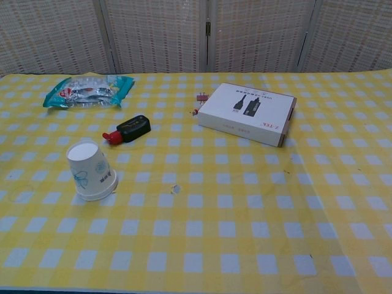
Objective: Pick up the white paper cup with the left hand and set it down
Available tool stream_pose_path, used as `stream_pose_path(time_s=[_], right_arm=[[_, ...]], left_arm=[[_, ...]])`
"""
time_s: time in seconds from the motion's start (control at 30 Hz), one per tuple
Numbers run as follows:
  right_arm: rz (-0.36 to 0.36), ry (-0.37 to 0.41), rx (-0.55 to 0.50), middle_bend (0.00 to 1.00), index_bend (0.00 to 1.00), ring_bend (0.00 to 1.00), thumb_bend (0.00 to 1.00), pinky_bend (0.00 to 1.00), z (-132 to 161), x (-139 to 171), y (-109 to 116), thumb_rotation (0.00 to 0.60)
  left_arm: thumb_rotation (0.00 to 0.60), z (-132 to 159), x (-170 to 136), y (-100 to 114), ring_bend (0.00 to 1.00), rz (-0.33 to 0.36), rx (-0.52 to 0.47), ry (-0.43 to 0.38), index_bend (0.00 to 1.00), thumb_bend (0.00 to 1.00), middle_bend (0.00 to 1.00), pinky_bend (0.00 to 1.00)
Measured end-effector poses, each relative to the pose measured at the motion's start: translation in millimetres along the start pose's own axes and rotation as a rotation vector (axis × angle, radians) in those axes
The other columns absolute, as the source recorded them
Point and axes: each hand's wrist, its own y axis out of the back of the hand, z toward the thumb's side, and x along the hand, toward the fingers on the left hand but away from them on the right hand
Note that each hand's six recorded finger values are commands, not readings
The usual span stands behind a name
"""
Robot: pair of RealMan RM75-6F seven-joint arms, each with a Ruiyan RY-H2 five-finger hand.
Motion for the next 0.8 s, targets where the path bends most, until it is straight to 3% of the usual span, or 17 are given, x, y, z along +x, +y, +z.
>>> stream_pose_path(time_s=[0.53,0.8], right_arm=[[0.005,-0.004,-0.007,0.01,0.00,0.10,0.35,0.00,-0.5,2.0,4.6,0.600],[-0.007,-0.003,0.011,0.01,0.00,0.10,0.35,0.00,-0.3,1.3,13.9,0.600]], left_arm=[[0.600,11.8,10.5,-1.4,0.07,0.013,-0.022,-0.053,0.11,0.21,0.08,0.00],[0.600,42.6,33.6,5.7,0.08,-0.019,-0.063,-0.218,0.16,0.24,0.09,0.00]])
